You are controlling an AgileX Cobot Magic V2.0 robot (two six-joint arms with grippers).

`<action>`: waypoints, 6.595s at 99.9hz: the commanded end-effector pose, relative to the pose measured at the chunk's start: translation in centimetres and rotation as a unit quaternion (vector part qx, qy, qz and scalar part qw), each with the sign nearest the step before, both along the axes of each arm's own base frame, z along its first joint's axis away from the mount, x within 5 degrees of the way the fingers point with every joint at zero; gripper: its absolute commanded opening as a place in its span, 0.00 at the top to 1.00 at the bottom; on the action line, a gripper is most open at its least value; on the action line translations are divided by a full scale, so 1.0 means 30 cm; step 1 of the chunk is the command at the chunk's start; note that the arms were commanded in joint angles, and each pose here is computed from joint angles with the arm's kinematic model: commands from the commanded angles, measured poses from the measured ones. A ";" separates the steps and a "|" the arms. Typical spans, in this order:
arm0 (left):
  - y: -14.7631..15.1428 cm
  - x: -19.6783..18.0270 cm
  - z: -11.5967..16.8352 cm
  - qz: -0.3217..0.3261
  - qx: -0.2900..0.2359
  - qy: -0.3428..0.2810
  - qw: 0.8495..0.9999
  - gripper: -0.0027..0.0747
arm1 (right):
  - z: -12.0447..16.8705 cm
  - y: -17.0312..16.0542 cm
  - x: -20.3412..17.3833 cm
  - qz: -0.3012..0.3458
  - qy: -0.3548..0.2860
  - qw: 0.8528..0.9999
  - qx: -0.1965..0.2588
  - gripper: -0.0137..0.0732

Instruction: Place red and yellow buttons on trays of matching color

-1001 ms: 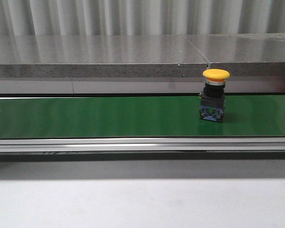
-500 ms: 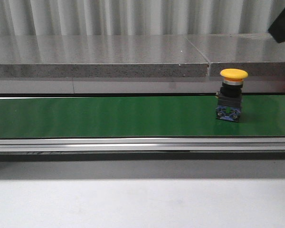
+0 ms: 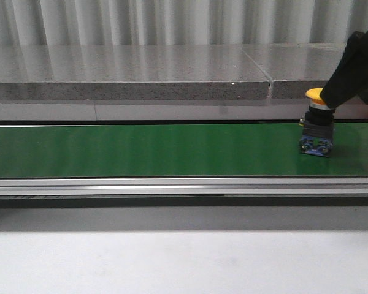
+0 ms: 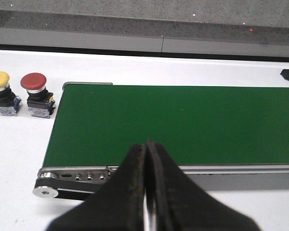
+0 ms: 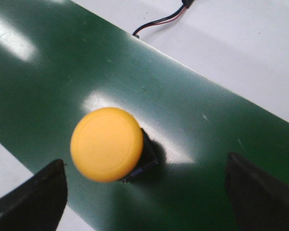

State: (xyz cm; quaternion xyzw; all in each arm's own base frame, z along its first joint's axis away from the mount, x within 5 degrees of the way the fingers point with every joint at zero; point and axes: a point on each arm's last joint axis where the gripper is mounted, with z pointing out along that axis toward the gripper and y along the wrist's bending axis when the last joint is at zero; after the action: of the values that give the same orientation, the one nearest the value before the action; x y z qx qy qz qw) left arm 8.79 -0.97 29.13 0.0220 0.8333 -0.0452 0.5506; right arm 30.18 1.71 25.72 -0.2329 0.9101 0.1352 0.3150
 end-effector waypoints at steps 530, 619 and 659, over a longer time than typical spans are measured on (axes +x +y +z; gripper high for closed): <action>-0.005 0.007 0.047 -0.005 -0.009 -0.044 0.999 0.99 | 0.241 -0.057 -0.664 -0.245 -0.346 0.905 0.018 0.92; -0.008 0.010 0.041 -0.005 -0.023 -0.048 0.999 0.26 | 0.241 -0.057 -0.664 -0.245 -0.346 0.905 0.018 0.92; 0.059 0.164 0.089 0.124 -0.104 -0.029 0.986 0.26 | 0.241 -0.057 -0.664 -0.245 -0.346 0.905 0.018 0.92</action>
State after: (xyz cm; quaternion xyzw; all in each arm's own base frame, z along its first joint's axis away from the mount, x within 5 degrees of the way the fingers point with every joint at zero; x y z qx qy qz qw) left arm 11.67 0.11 29.99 -0.1073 0.8275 -0.0633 0.5475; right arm 10.28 0.11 31.09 -0.0301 0.8024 -0.0092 0.5960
